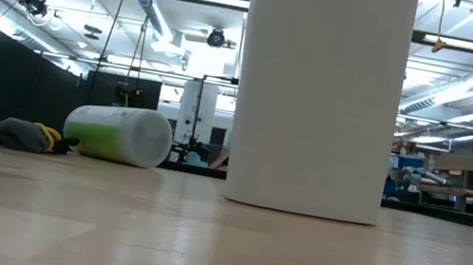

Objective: Place trash/remove bag and relplace
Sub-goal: Put the gray trash bag into the trash bin

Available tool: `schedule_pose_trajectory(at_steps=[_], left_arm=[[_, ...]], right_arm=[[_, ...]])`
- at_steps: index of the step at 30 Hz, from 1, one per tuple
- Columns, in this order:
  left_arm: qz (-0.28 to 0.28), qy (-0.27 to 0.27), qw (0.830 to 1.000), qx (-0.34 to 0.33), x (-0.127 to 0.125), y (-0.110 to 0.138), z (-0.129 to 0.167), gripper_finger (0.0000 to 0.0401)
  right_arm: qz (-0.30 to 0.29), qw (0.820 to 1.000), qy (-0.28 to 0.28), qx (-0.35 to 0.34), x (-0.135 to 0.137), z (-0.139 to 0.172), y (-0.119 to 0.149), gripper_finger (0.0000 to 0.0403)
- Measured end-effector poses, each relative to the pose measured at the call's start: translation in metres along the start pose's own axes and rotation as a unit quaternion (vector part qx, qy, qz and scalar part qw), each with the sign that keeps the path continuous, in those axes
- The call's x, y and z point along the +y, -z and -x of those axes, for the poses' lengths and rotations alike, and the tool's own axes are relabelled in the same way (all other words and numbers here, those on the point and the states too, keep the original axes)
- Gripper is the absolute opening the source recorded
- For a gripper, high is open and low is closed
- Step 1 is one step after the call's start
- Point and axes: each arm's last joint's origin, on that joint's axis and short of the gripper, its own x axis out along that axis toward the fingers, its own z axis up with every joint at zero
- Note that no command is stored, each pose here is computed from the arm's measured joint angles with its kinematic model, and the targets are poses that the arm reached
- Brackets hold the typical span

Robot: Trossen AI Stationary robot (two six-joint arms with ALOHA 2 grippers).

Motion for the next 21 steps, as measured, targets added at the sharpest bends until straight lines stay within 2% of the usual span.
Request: schedule_pose_trajectory(at_steps=[2,6,12,17,21], left_arm=[[0.010,0.012,1.000,-0.010,0.000,0.001,0.002,0.0000],[0.032,-0.010,0.999,-0.029,0.008,0.010,0.007,0.0000],[0.036,0.012,0.999,-0.013,0.011,0.027,0.014,0.0000],[0.064,-0.004,0.997,-0.033,0.024,0.040,0.025,0.0000],[0.068,0.012,0.997,-0.046,0.023,0.043,0.028,0.0000]], right_arm=[[-0.003,1.000,0.001,0.000,-0.003,0.000,0.001,0.0000],[-0.003,1.000,0.001,0.000,-0.004,0.000,0.002,0.0000],[0.008,1.000,-0.001,0.000,-0.003,0.001,0.002,0.0000],[0.019,1.000,-0.003,0.002,-0.002,0.001,0.003,0.0000],[0.022,1.000,-0.003,0.005,-0.002,0.001,0.004,0.0000]])
